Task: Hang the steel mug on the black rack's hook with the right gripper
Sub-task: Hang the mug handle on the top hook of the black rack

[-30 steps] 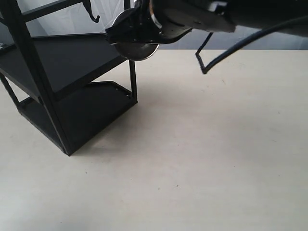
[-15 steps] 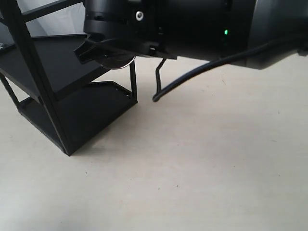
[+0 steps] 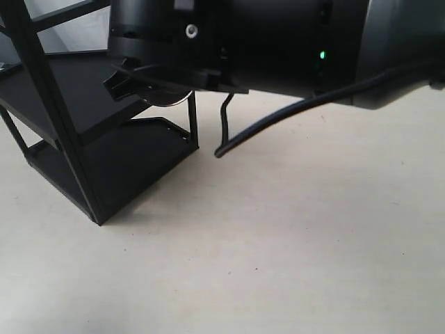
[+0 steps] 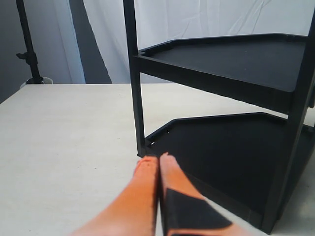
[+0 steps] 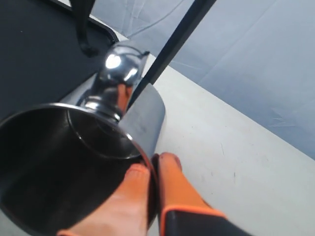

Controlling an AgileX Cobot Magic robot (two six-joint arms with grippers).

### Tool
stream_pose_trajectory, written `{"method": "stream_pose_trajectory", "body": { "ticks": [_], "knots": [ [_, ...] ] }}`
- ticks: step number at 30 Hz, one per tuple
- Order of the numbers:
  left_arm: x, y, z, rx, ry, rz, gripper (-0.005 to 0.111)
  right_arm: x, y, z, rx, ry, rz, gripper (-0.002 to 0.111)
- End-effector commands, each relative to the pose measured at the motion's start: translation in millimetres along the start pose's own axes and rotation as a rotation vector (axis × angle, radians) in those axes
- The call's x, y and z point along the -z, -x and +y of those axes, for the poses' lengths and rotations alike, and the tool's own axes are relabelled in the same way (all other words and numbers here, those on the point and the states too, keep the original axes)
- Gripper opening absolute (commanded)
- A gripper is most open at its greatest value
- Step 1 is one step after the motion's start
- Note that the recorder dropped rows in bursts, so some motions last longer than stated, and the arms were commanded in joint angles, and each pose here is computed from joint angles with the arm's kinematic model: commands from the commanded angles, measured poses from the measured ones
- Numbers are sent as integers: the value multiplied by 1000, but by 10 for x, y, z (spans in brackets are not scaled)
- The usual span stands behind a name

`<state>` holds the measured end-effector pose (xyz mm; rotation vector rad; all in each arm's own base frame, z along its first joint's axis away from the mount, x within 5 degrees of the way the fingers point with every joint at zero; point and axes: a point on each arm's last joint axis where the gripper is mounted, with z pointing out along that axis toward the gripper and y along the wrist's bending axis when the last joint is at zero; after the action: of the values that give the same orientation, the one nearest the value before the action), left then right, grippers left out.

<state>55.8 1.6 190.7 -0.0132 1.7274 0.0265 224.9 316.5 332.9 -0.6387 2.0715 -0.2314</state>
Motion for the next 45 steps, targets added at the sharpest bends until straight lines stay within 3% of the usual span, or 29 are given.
{"method": "stream_pose_trajectory", "body": {
  "ticks": [1, 25, 38, 45],
  "knots": [
    [5, 15, 0, -1, -1, -13, 2, 46, 92, 26, 48, -45, -17, -1],
    [5, 15, 0, -1, -1, -13, 2, -76, 30, 375, 140, -63, 36, -1],
    [5, 15, 0, -1, -1, -13, 2, -59, 14, 383, 161, -66, 50, -1],
    [5, 15, 0, -1, -1, -13, 2, -58, -26, 412, 174, -31, 91, 35]
  ]
}}
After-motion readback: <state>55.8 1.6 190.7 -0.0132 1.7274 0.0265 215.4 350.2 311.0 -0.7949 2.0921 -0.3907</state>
